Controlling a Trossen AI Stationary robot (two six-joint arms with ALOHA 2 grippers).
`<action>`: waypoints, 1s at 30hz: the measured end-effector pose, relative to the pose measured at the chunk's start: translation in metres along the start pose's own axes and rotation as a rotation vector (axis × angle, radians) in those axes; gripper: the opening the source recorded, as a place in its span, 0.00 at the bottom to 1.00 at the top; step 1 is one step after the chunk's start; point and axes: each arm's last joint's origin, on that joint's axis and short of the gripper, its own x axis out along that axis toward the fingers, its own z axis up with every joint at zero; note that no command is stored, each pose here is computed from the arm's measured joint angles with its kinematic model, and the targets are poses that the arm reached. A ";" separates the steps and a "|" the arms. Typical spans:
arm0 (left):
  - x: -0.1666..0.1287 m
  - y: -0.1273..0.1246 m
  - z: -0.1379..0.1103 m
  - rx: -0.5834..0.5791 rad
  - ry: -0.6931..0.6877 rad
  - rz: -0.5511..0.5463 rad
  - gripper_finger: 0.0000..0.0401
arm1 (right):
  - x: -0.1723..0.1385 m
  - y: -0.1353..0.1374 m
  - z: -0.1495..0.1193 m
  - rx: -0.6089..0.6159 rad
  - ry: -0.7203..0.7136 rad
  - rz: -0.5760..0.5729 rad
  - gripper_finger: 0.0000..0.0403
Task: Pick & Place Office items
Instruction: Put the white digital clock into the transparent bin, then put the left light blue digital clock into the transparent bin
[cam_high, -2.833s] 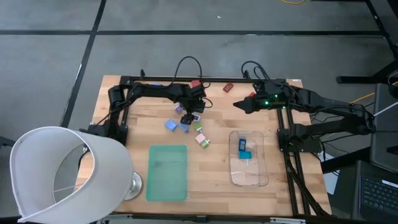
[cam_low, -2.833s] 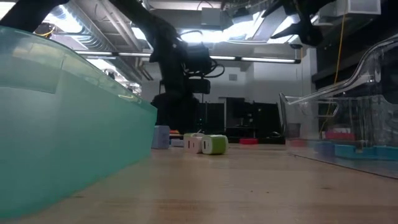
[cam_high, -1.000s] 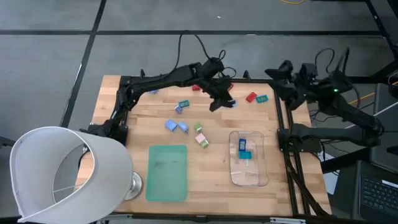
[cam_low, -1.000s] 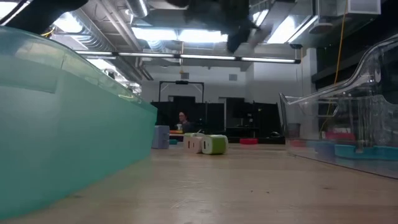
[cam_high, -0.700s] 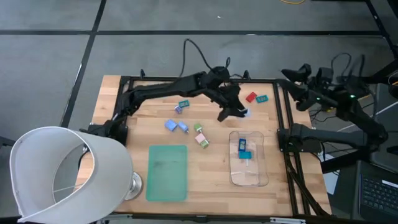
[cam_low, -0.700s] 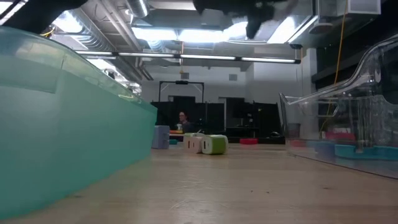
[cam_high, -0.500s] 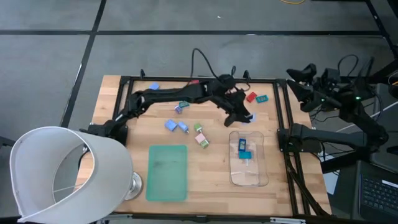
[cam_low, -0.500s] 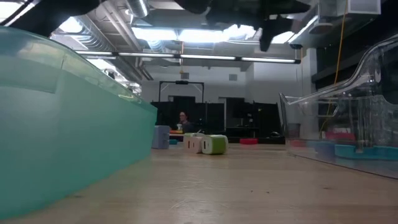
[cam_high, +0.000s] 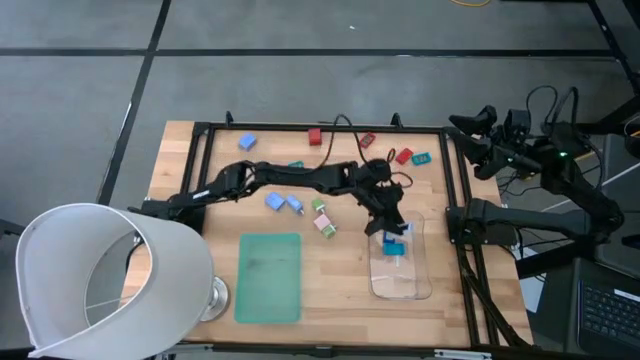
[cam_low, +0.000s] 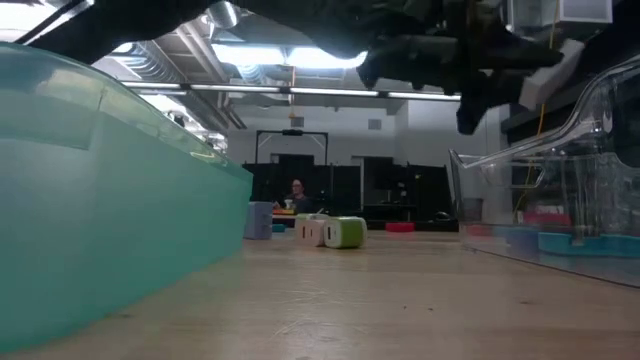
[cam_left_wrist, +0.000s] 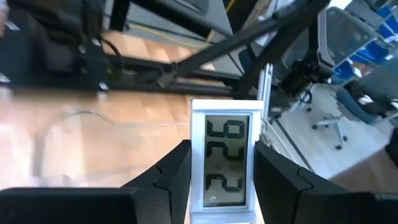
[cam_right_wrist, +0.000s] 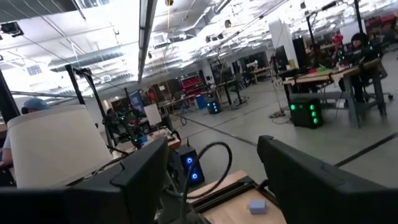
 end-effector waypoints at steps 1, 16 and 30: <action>0.004 0.001 -0.004 -0.009 0.010 -0.011 0.34 | 0.001 0.000 -0.001 0.004 0.006 -0.002 0.65; 0.009 0.008 -0.011 0.032 0.015 0.012 0.69 | 0.004 -0.001 -0.003 0.025 0.025 -0.006 0.65; -0.104 0.022 0.070 0.086 -0.262 0.265 0.63 | 0.004 -0.006 -0.004 0.164 -0.003 -0.149 0.65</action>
